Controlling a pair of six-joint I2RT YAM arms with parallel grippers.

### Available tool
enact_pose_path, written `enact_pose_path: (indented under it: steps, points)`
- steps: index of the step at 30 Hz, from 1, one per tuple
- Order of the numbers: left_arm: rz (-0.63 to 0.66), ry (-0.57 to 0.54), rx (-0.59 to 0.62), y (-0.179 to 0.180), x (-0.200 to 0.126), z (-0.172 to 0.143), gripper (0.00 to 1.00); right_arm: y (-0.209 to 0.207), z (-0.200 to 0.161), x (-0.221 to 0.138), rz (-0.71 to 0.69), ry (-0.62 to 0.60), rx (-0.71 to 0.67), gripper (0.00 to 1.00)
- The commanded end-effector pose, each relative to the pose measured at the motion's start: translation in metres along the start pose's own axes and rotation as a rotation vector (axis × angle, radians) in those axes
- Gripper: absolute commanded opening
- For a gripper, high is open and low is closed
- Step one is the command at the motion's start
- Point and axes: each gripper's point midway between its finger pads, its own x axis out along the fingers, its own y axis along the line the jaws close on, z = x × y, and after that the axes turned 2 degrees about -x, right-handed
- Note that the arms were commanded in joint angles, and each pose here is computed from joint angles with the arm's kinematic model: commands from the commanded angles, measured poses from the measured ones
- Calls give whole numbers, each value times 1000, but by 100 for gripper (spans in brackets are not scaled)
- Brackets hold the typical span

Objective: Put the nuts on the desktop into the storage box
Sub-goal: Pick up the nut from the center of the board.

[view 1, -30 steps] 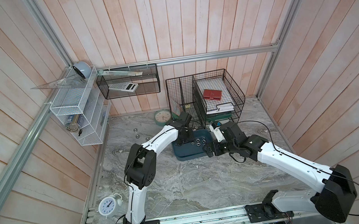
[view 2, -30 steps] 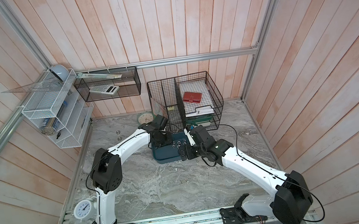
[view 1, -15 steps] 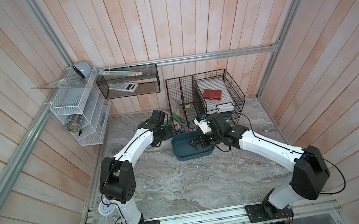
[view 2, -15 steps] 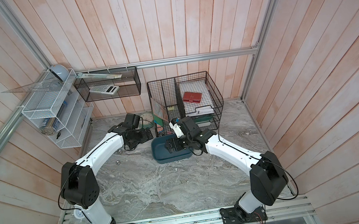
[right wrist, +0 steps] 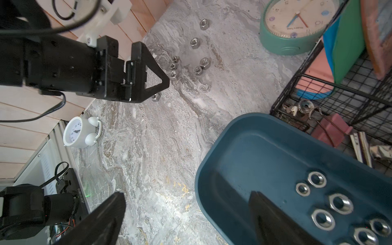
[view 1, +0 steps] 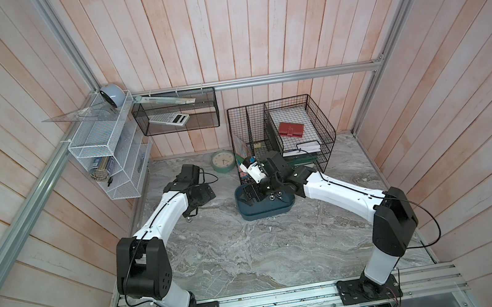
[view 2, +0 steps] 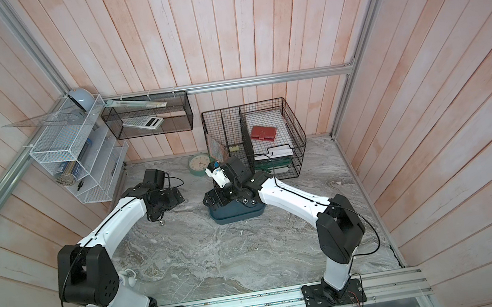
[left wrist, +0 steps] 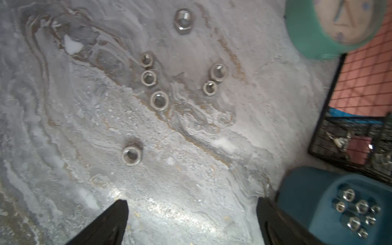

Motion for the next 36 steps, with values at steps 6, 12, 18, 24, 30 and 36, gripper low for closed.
enact_pose_path:
  steps: [6, 12, 18, 24, 30, 36]
  points:
    - [73, 35, -66, 49, 29, 1, 100, 5, 0, -3, -5, 15, -29, 98]
    - [89, 60, -84, 58, 48, 4, 91, 5, -1, -5, -18, 17, -26, 98]
    - [98, 85, -94, 63, 63, 3, 68, 3, -2, -6, -31, 23, -26, 98]
    - [109, 115, -79, 64, 77, 0, 60, 1, -3, -8, -46, 23, -29, 98]
    - [100, 134, -83, 62, 85, -4, 54, -1, -3, -9, -55, 22, -28, 98]
    - [95, 149, -82, 62, 89, -7, 39, -2, -3, -8, -61, 22, -25, 98]
